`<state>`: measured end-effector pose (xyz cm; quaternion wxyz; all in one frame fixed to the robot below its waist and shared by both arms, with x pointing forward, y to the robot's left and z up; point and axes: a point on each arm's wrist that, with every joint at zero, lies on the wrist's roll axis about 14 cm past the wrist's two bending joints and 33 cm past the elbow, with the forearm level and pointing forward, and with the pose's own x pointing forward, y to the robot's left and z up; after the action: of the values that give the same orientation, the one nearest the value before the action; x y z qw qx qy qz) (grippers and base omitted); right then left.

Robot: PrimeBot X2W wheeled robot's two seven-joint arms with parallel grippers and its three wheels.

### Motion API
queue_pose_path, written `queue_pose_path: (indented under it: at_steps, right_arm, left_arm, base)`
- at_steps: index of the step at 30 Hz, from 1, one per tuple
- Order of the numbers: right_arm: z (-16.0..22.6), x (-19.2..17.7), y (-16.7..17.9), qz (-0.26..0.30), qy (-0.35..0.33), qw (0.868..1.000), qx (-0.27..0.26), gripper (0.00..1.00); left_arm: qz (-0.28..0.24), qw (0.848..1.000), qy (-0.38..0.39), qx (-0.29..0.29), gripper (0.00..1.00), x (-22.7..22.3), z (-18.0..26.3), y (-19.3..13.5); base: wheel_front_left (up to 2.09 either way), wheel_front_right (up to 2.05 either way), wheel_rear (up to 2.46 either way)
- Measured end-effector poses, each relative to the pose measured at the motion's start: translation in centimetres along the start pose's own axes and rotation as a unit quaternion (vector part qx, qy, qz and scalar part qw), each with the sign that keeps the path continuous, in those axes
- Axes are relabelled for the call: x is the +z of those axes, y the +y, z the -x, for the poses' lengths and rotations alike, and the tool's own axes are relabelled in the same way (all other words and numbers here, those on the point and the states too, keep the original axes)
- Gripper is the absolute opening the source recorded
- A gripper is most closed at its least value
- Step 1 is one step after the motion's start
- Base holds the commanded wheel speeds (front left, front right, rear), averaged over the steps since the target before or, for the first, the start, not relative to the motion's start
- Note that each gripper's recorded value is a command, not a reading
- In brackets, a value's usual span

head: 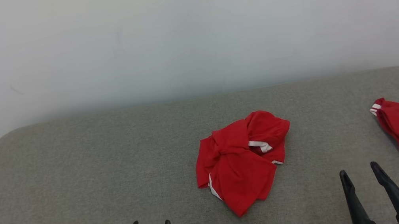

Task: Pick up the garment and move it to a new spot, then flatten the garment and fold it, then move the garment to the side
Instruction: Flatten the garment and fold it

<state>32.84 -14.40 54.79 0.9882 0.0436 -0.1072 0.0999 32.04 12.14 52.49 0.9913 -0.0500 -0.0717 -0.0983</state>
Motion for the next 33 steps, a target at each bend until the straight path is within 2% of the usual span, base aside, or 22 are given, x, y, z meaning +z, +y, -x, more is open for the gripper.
queue_pose_path:
  at_steps: [8,12,18,21,24,27,33]
  right_arm:
    - [0.7,-0.3,-2.8,0.015,0.008,0.999,-0.042,1.0]
    - [1.0,-0.3,-4.3,0.022,0.01,0.997,-0.067,1.0]
    - [1.0,-0.7,-5.8,0.031,0.019,0.995,-0.092,1.0]
    - [0.7,-0.8,-6.7,0.037,0.021,0.994,-0.104,1.0]
    - [0.6,-1.2,-7.5,0.041,0.029,0.992,-0.115,1.0]
    - [0.5,-1.5,-8.1,0.044,0.036,0.991,-0.125,1.0]
    - [1.0,-2.2,-9.5,0.05,0.051,0.986,-0.149,1.0]
  left_arm:
    - [0.013,0.99,0.012,-0.137,1.0,-0.6,-5.3,-7.1]
    - [0.023,0.976,0.043,-0.21,1.0,-2.0,-7.0,-11.3]
    - [-0.003,0.957,0.083,-0.278,1.0,-3.6,-10.4,-14.8]
    - [-0.006,0.942,0.119,-0.313,1.0,-5.0,-11.4,-16.8]
    - [0.024,0.928,0.158,-0.336,1.0,-5.9,-12.2,-18.7]
    - [0.023,0.915,0.2,-0.351,1.0,-7.4,-12.8,-20.2]
    - [-0.043,0.905,0.241,-0.347,1.0,-9.8,-14.9,-21.7]
  base:
    - [0.0,0.0,0.0]
    - [0.0,0.0,0.0]
    - [0.0,0.0,0.0]
    - [0.0,0.0,0.0]
    - [0.0,0.0,0.0]
    - [0.0,0.0,0.0]
    - [0.0,0.0,0.0]
